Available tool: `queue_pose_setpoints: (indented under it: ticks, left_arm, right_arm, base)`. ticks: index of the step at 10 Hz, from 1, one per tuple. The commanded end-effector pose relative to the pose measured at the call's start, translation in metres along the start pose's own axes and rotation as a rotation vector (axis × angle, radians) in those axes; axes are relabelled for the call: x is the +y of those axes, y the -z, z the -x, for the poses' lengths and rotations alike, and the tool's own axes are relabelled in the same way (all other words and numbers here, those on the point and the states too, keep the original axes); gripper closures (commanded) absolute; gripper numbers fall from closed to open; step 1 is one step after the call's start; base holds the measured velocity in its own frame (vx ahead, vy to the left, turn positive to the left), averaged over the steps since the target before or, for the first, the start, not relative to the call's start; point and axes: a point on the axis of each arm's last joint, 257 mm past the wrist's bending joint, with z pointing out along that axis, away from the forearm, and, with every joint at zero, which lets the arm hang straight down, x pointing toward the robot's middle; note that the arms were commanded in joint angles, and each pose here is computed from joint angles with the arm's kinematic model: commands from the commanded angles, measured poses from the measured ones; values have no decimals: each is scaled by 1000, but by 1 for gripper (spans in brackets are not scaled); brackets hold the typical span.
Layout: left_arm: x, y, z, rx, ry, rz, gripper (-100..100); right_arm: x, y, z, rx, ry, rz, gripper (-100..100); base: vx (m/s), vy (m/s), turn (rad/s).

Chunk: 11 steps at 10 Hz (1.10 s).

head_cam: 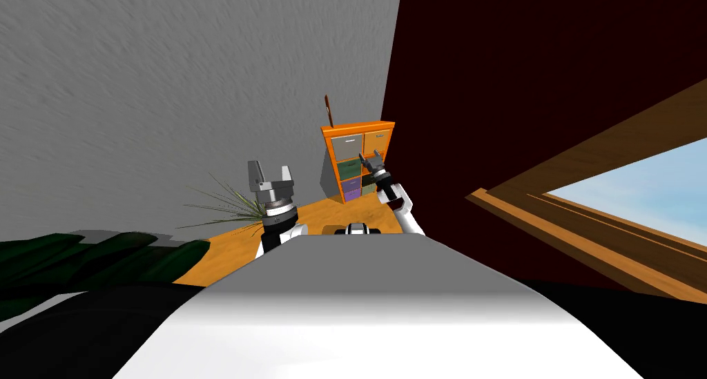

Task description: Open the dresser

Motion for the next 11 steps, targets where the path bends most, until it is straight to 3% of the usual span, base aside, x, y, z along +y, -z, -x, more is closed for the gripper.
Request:
queue_pose_setpoints:
  ticks: [1, 2, 3, 4, 5, 6, 11]
  left_arm:
    - [0, 0, 0, 0, 0, 0, 0]
    - [0, 0, 0, 0, 0, 0, 0]
    - [0, 0, 0, 0, 0, 0, 0]
    - [0, 0, 0, 0, 0, 0, 0]
    - [0, 0, 0, 0, 0, 0, 0]
    - [0, 0, 0, 0, 0, 0, 0]
    - [0, 0, 0, 0, 0, 0, 0]
  right_arm:
    - [6, -14, -5, 21, 119, 11, -100]
    - [11, -25, -11, 39, 189, 20, -100]
    - [11, -25, -11, 39, 210, 20, -100]
    - [16, -35, -17, 57, 281, 28, -100]
    - [16, -35, -17, 57, 300, 29, -100]
    - [21, -44, -22, 74, 371, 37, -100]
    - [29, -60, -34, 107, 557, 56, -100]
  base:
    - [50, 28, -30]
    - [62, 40, -59]
    - [45, 40, -30]
    - [49, 47, -61]
    - [43, 42, -30]
    - [43, 36, -61]
    - [50, 41, -42]
